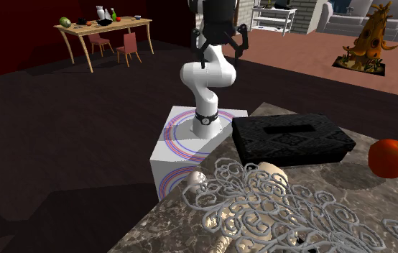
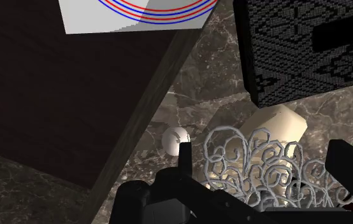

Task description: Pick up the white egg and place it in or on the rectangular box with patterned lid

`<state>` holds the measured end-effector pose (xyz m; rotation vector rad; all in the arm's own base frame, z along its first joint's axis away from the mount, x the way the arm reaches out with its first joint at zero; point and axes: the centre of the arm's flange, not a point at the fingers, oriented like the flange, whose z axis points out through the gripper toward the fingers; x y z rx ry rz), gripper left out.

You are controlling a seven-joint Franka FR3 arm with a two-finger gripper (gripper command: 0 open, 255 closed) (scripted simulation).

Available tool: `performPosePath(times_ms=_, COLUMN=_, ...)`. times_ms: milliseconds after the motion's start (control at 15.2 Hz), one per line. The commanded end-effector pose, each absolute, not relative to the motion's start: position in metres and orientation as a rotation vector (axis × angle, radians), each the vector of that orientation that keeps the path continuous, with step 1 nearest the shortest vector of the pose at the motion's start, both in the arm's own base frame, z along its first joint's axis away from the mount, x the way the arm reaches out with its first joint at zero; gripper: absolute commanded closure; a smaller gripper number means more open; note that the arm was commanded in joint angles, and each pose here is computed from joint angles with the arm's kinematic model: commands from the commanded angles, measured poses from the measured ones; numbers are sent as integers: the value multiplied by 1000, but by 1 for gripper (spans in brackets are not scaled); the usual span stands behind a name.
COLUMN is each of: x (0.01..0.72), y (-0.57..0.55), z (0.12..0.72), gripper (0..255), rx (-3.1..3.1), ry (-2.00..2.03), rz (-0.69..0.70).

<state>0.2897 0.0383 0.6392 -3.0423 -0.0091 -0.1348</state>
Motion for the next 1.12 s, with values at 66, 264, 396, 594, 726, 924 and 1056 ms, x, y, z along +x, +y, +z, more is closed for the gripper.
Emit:
performPosePath(times_ms=66, x=292, y=36, z=627, gripper=0, rx=-3039, ry=1, rz=-158)
performPosePath(times_ms=264, x=299, y=29, z=589, gripper=0, rx=-3029, ry=31, rz=-229)
performPosePath(times_ms=396, x=305, y=25, z=565, gripper=0, rx=-3021, ry=50, rz=-275)
performPosePath(times_ms=594, x=315, y=19, z=528, gripper=0, rx=-3007, ry=80, rz=-345)
performPosePath(times_ms=726, x=322, y=14, z=504, gripper=0, rx=-2997, ry=99, rz=-391)
performPosePath(times_ms=924, x=335, y=8, z=468, gripper=0, rx=-2981, ry=129, rz=-460)
performPosePath(times_ms=1056, x=344, y=3, z=444, gripper=0, rx=-2969, ry=148, rz=-506)
